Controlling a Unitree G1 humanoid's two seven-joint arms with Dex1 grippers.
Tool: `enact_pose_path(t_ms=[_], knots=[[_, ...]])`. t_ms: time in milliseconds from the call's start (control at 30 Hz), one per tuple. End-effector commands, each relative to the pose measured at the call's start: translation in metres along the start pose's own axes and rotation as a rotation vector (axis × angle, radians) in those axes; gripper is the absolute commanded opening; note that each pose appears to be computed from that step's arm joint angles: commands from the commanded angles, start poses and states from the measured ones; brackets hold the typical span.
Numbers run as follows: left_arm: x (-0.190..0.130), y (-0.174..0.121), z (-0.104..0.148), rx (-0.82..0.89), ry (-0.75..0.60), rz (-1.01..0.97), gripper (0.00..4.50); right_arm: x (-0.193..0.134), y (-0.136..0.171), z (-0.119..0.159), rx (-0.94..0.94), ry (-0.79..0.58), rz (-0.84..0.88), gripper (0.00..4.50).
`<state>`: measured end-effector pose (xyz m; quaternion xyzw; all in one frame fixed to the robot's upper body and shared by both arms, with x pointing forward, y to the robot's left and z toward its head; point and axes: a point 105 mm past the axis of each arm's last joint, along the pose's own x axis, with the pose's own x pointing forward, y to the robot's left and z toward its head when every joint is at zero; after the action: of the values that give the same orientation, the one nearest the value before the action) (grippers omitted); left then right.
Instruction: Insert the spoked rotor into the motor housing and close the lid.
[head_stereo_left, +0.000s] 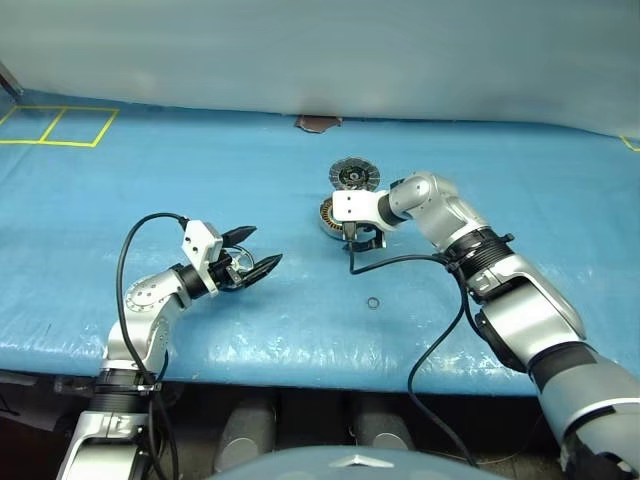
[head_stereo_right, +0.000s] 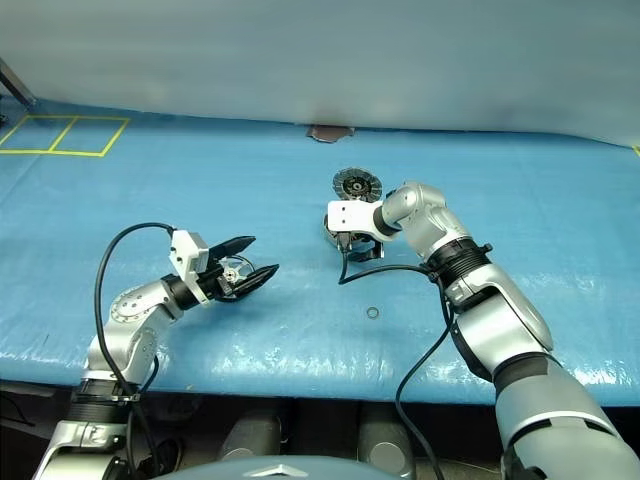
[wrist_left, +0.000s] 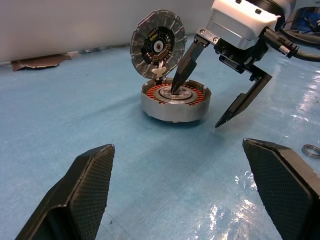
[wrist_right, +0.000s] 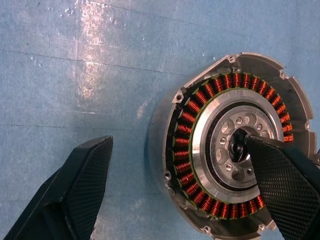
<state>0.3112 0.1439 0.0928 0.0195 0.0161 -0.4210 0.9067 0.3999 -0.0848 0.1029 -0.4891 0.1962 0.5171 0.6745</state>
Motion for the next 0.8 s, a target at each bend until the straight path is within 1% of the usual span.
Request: enact_pose_path(t_ms=[33,200,300,367,633,700,800], knots=[[-0.003,0.001,0.015,0.041,-0.038,0.007,4.50,-0.007,-0.011,0.010,-0.018,-0.030,-0.029,4.47],[-0.003,0.001,0.014,0.042,-0.038,0.014,4.50,-0.001,-0.008,0.004,0.009,-0.012,-0.008,4.47],[-0.004,0.001,0.013,0.042,-0.037,0.017,4.50,0.000,-0.008,0.000,0.025,-0.005,-0.008,3.86],[-0.004,0.001,0.013,0.041,-0.035,0.019,4.50,0.001,-0.009,-0.002,0.030,0.000,-0.010,3.25],[-0.005,0.001,0.012,0.042,-0.033,0.024,4.50,0.005,-0.008,-0.007,0.066,0.008,-0.005,3.25],[-0.005,0.001,0.012,0.044,-0.032,0.026,4.50,0.007,-0.006,-0.008,0.078,0.006,0.007,2.87],[-0.006,0.002,0.013,0.046,-0.031,0.029,4.50,0.007,-0.005,-0.010,0.077,0.011,0.006,2.16]])
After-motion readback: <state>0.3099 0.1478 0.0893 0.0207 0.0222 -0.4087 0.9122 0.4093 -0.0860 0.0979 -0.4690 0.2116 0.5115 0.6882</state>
